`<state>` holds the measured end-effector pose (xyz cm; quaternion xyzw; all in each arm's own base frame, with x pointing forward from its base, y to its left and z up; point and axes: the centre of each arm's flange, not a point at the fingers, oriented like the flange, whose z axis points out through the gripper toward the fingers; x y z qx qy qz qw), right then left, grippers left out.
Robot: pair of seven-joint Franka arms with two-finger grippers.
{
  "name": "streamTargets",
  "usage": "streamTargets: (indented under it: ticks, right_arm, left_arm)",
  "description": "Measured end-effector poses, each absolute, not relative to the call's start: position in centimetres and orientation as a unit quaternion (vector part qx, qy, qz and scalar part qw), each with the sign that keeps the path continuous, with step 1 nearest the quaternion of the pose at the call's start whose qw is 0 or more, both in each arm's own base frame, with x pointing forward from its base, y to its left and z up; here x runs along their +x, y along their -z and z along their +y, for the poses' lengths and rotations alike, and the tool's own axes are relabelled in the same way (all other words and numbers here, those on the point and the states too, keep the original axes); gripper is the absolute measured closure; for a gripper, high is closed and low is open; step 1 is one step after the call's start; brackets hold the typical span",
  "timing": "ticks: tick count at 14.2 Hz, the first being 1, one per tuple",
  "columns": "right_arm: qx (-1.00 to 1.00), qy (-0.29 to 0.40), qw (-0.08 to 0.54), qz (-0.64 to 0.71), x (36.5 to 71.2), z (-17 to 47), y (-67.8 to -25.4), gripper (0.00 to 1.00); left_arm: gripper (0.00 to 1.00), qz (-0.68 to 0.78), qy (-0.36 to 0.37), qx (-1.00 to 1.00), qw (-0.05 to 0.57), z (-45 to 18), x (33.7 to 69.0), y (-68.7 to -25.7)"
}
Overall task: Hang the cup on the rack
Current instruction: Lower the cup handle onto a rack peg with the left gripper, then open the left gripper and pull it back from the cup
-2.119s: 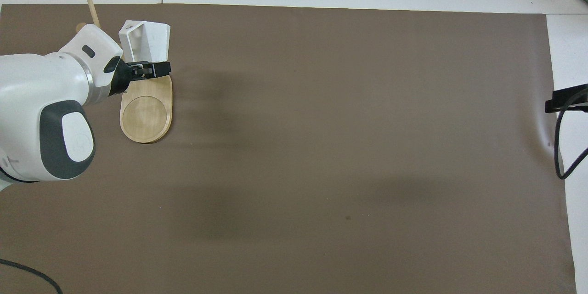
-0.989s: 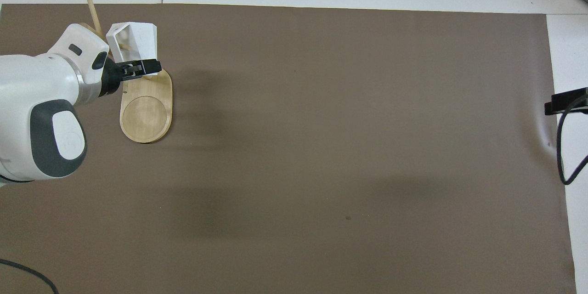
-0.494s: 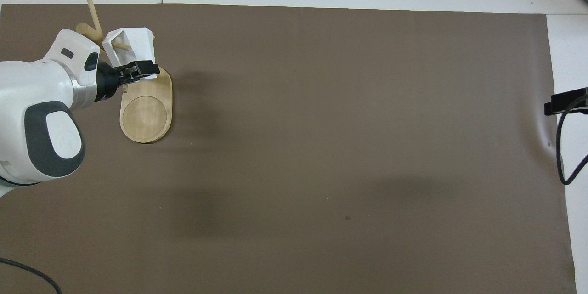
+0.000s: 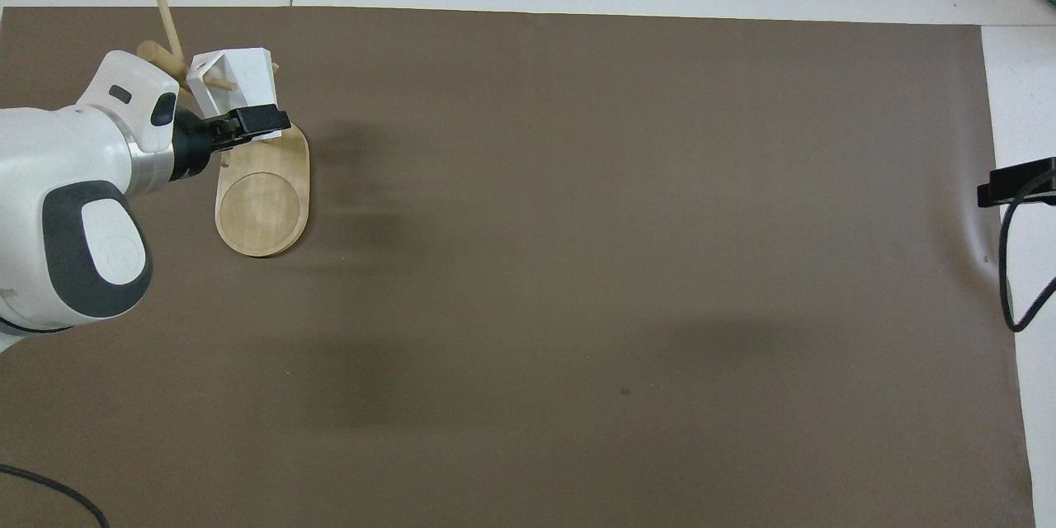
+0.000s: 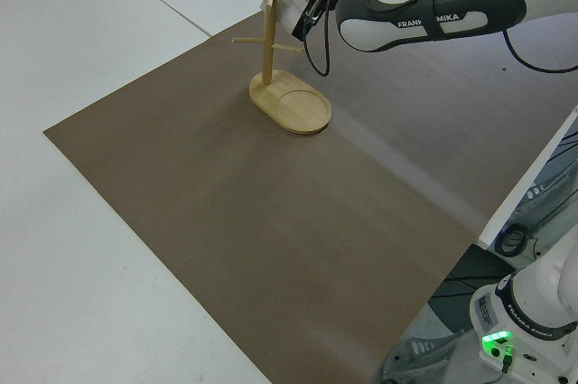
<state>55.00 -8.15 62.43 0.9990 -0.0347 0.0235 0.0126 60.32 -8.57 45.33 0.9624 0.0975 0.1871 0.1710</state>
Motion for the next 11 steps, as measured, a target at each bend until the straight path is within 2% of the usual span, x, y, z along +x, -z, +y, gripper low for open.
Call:
streamTargets:
  ticks: [2,4,11]
  right_arm:
    - [0.999,-0.023,0.013,-0.035,55.0,-8.2,-62.4,0.0]
    - [0.999,-0.023,0.013,-0.035,55.0,-8.2,-62.4,0.0]
    - [0.999,-0.023,0.013,-0.035,55.0,-8.2,-62.4,0.0]
  left_arm:
    - [0.0,0.082,-0.166,0.968,0.17,-8.9,60.0,-46.7]
    - [0.0,0.047,-0.145,0.978,0.142,-9.0,59.2,-49.2]
    - [0.0,-0.023,-0.069,0.996,0.047,-8.2,53.6,-58.4]
